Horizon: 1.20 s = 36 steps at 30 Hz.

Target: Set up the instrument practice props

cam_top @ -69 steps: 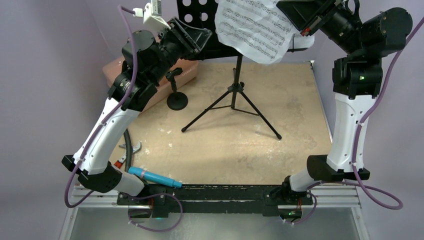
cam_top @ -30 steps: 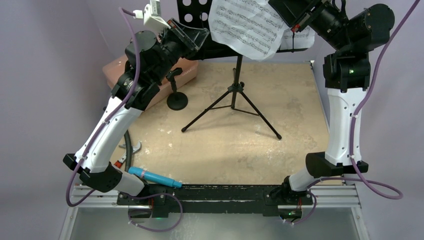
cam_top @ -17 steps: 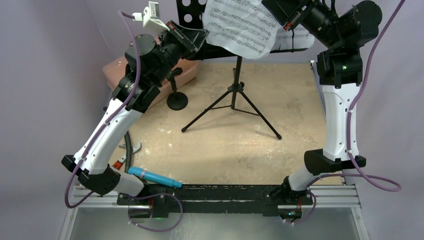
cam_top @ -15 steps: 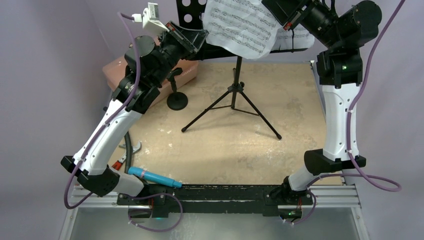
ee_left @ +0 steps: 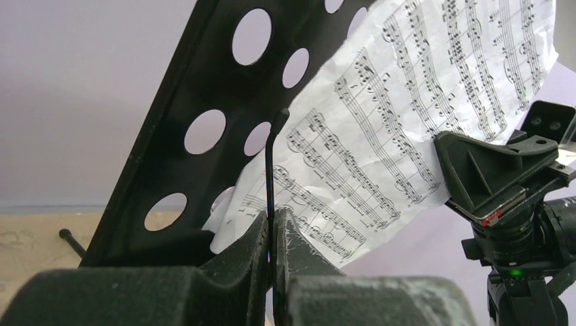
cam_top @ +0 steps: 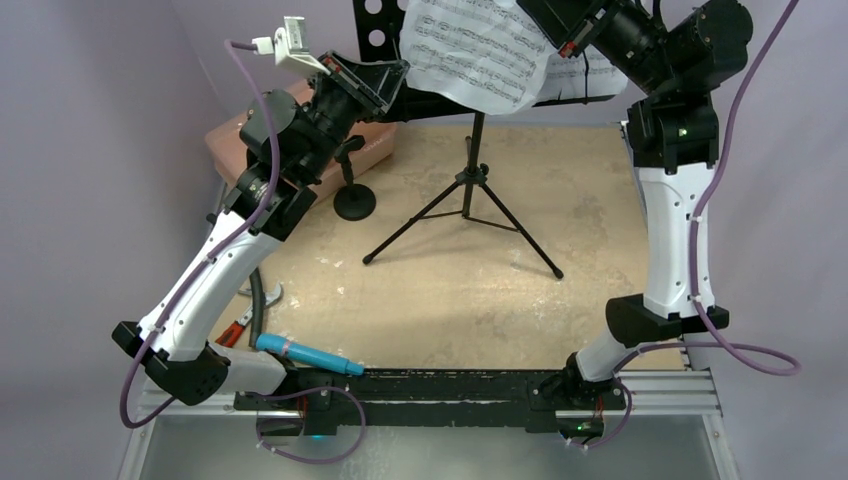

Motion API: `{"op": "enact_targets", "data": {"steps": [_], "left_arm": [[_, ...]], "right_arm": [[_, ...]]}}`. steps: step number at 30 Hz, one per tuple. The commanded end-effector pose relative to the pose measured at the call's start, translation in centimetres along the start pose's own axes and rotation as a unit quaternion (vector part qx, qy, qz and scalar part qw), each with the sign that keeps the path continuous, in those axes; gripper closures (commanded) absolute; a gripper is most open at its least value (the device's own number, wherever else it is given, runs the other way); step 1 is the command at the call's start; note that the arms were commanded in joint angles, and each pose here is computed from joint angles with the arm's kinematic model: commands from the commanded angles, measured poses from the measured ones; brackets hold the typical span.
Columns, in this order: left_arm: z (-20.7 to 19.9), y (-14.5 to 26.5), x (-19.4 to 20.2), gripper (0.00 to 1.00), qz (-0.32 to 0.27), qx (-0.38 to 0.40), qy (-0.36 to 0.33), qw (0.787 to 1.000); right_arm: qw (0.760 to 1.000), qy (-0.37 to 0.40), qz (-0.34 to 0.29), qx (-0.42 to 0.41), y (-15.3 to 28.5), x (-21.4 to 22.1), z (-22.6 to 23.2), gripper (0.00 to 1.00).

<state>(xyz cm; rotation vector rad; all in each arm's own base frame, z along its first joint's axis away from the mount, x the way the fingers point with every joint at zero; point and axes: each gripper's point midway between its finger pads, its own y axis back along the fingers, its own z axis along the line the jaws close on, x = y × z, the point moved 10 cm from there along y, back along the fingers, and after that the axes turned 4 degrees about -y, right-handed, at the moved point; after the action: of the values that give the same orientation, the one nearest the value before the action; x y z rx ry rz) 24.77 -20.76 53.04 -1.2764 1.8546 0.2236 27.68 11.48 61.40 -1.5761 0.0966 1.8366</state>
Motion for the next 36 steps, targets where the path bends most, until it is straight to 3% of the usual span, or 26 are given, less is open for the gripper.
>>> {"op": "enact_targets", "data": {"steps": [1, 11, 36], "left_arm": [[-1.5, 0.8, -2.1, 1.0, -0.039, 0.059, -0.027, 0.997], [-2.2, 0.7, -1.9, 1.0, -0.04, 0.117, -0.046, 0.991], [-1.6, 0.2, -0.7, 1.0, -0.001, 0.115, -0.064, 0.991]], "right_arm": [[0.999, 0.025, -0.018, -0.015, -0.3, -0.8, 1.1, 1.0], [0.999, 0.017, -0.013, -0.024, -1.3, -0.1, 1.0, 1.0], [0.994, 0.063, -0.012, -0.093, -3.7, 0.9, 2.6, 1.0]]}}
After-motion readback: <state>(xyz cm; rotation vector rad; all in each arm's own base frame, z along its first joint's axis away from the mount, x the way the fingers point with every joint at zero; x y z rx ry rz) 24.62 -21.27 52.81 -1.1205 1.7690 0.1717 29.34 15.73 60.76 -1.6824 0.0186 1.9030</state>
